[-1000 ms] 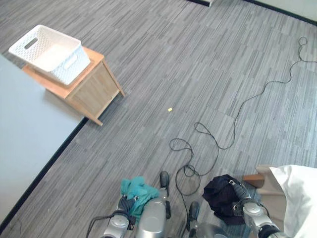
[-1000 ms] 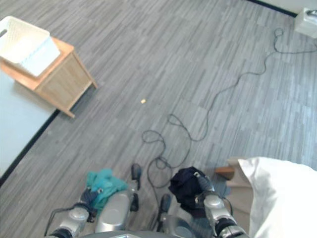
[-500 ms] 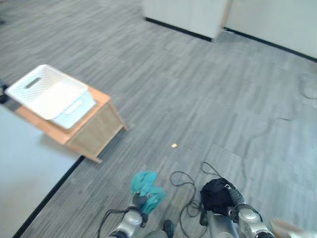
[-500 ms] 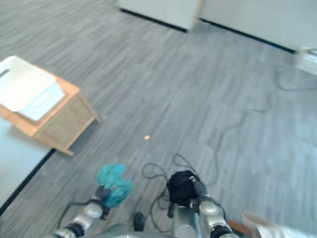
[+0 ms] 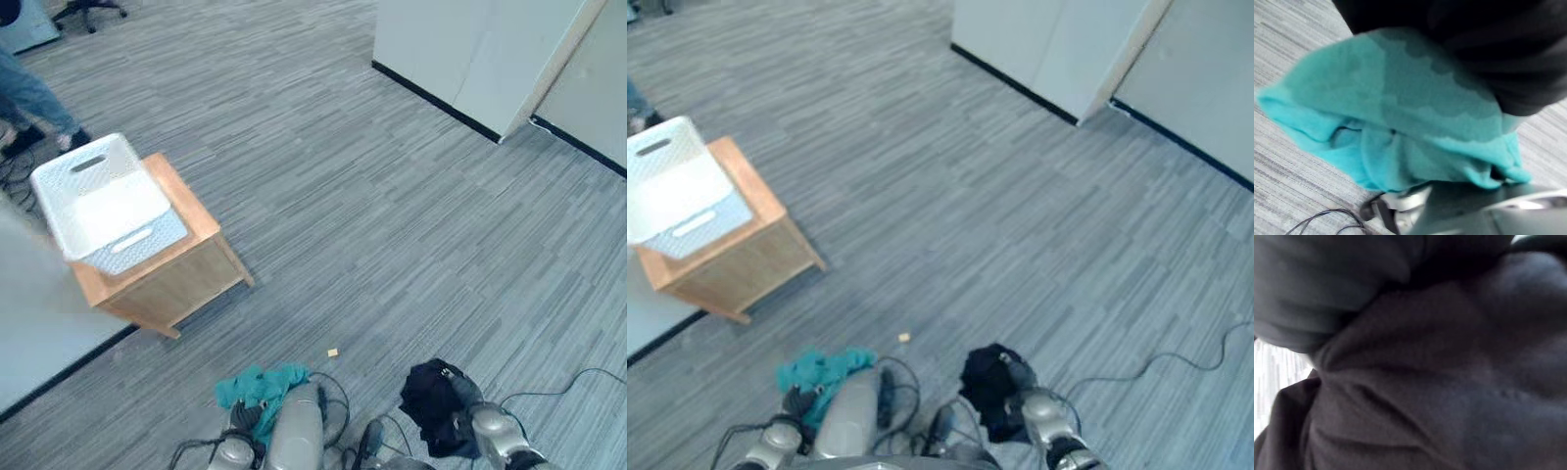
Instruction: Tidy up the quilt and then pick up the clothes from the bed and put them into the laundry hamper.
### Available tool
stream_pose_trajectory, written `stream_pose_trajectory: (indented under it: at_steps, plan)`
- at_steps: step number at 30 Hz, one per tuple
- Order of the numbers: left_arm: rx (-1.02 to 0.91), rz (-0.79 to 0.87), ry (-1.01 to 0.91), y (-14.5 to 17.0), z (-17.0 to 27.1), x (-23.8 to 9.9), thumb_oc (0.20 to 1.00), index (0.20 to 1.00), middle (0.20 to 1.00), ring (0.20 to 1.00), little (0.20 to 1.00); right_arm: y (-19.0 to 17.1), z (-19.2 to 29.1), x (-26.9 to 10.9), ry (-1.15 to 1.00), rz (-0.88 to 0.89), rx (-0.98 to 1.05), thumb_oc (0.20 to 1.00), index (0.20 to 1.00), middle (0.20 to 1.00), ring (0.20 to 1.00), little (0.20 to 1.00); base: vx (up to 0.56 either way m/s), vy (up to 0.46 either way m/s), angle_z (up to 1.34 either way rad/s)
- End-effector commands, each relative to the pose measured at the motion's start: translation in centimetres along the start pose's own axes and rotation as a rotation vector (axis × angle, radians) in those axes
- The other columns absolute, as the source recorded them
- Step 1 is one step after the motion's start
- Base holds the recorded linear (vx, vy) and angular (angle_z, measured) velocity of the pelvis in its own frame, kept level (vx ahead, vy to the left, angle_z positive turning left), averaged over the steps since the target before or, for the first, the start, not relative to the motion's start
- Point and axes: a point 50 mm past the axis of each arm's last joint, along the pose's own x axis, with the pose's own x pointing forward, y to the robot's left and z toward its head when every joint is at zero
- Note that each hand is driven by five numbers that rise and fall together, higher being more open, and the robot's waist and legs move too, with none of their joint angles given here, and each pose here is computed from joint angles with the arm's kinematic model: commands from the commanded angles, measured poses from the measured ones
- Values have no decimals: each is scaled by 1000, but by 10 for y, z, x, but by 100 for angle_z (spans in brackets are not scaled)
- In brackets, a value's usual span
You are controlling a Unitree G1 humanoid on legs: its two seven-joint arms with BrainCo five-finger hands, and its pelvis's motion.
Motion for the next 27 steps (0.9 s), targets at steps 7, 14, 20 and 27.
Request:
stream_pose_trajectory:
  at_steps: [7, 14, 20, 27]
  plan:
    - [4, -6, 132, 5, -27, -4, 200, 200, 200, 200, 200, 7, -4, -1, 5, 15, 109, 200, 200, 200, 200, 200, 603, 184, 86]
    - [22, 29, 52, 16, -5, 3, 200, 200, 200, 200, 200, 3, 9, 1, -49, 11, 105, 200, 200, 200, 200, 200, 508, 68, 118]
    - [51, 30, -25, 11, 18, 8, 200, 200, 200, 200, 200, -9, 12, 0, -62, -48, 147, 200, 200, 200, 200, 200, 528, -246, 168]
    - [-55, 52, -6, 13, 8, 5, 200, 200, 200, 200, 200, -13, 34, 4, -140, -32, 78, 200, 200, 200, 200, 200, 395, -332, 133]
